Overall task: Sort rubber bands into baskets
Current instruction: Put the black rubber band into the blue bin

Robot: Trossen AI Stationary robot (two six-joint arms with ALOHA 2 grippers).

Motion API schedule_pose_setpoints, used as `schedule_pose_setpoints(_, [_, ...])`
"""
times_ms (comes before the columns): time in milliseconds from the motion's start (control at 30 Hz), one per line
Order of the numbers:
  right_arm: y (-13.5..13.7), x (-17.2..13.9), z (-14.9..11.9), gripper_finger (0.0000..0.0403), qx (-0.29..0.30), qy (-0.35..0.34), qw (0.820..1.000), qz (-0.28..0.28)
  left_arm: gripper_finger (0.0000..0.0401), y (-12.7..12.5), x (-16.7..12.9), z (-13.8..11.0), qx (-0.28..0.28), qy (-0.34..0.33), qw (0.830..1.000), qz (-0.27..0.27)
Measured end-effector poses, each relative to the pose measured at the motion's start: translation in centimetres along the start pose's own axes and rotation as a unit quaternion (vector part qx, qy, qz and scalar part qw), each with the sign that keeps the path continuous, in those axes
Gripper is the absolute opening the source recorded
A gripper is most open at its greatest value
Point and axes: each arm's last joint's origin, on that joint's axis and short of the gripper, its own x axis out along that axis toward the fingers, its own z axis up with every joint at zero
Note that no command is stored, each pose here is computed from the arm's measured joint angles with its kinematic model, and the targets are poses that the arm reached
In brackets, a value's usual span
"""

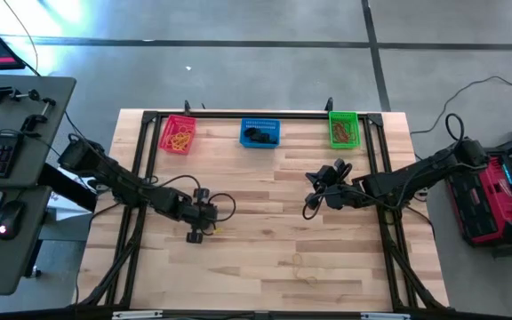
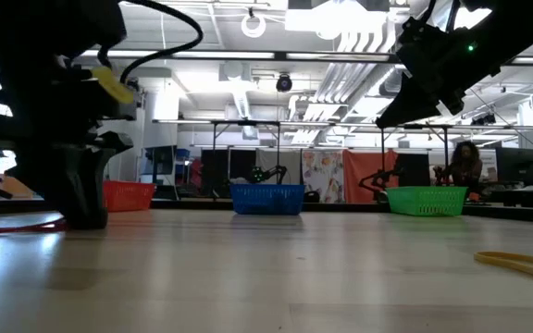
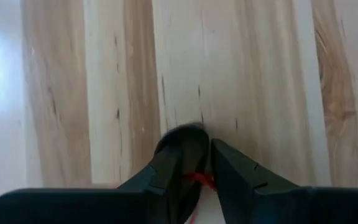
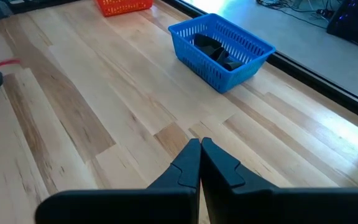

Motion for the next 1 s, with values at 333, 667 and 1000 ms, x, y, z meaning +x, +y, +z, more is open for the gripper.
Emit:
schedule_pose_setpoints(333, [0.0,0.0,-0.1,0.0,-0.003,0.003,1.0,-0.002,0.0006,-0.2,-0.7,2.3,0.021,-0.025,0.999,0.002])
schedule_pose_setpoints(667, [0.0,0.0,-0.1,0.0,-0.003,0.008,1.0,0.004,0.0006,0.3,-1.8,4.7,-0.014,-0.066,0.998,0.0])
schedule_pose_setpoints(1000, [0.0,0.0,-0.1,0.0,-0.003,0.009,1.0,0.006,0.0054,0.4,-1.8,4.9,-0.015,-0.073,0.997,-0.022])
